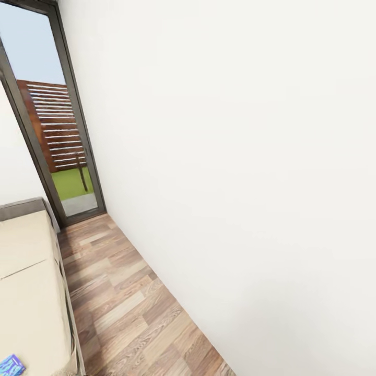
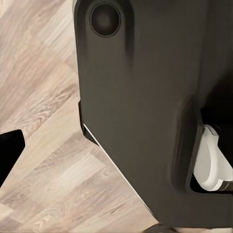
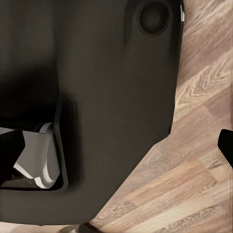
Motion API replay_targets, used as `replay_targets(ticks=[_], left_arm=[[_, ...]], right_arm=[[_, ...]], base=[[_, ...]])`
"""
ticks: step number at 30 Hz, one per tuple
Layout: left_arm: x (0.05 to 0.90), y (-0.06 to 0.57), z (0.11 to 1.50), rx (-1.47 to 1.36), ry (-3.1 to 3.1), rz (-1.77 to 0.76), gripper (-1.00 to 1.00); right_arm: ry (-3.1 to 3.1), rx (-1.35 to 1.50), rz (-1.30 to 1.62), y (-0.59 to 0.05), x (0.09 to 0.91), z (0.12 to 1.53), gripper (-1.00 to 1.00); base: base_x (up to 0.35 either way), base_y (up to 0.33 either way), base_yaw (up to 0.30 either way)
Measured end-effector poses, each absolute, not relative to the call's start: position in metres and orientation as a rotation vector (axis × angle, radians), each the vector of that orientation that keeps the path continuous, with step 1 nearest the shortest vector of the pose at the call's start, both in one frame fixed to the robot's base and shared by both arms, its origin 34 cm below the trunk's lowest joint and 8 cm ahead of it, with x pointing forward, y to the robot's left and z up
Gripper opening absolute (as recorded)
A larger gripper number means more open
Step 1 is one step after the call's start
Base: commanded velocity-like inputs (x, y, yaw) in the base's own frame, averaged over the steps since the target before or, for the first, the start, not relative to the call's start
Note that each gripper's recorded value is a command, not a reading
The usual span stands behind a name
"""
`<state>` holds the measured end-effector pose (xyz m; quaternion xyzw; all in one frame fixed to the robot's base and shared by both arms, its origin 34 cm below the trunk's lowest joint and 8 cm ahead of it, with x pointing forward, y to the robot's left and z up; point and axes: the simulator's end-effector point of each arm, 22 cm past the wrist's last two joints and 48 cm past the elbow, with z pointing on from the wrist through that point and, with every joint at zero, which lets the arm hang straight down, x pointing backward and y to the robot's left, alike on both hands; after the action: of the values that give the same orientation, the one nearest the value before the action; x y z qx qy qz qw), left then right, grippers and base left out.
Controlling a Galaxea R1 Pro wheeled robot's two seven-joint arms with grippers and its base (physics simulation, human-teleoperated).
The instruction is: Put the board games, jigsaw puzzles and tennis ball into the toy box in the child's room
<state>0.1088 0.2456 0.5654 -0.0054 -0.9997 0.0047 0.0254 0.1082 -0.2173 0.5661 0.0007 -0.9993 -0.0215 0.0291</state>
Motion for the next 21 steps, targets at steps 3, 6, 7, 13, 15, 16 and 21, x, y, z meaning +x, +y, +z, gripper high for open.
replay_targets(ticks=[3,6,7,13,15,16,21], left_arm=[[0.108,0.246,0.569,-0.017,-3.091,0.015,1.00],[0.107,0.246,0.572,-0.017,-3.091,0.014,1.00],[0.107,0.246,0.573,-0.017,-3.091,0.014,1.00],[0.105,0.246,0.579,-0.017,-3.091,0.015,1.00],[0.105,0.246,0.581,-0.017,-3.091,0.015,1.00],[0.104,0.246,0.582,-0.017,-3.091,0.015,1.00],[0.104,0.246,0.582,-0.017,-3.090,0.015,1.00]], right_arm=[[-3.083,0.002,-0.066,-0.217,0.108,0.569,1.00],[-3.083,0.002,-0.066,-0.217,0.107,0.573,1.00],[-3.083,0.002,-0.066,-0.217,0.106,0.574,1.00],[-3.082,0.003,-0.068,-0.217,0.105,0.580,1.00],[-3.082,0.004,-0.072,-0.214,0.104,0.582,1.00],[-3.082,0.004,-0.073,-0.214,0.104,0.583,1.00],[-3.082,0.004,-0.078,-0.212,0.104,0.583,1.00]], base=[[0.000,0.000,0.275],[0.000,0.000,0.275],[0.000,0.000,0.275],[0.000,0.000,0.275],[0.000,0.000,0.275],[0.000,0.000,0.275],[0.000,0.000,0.275]])
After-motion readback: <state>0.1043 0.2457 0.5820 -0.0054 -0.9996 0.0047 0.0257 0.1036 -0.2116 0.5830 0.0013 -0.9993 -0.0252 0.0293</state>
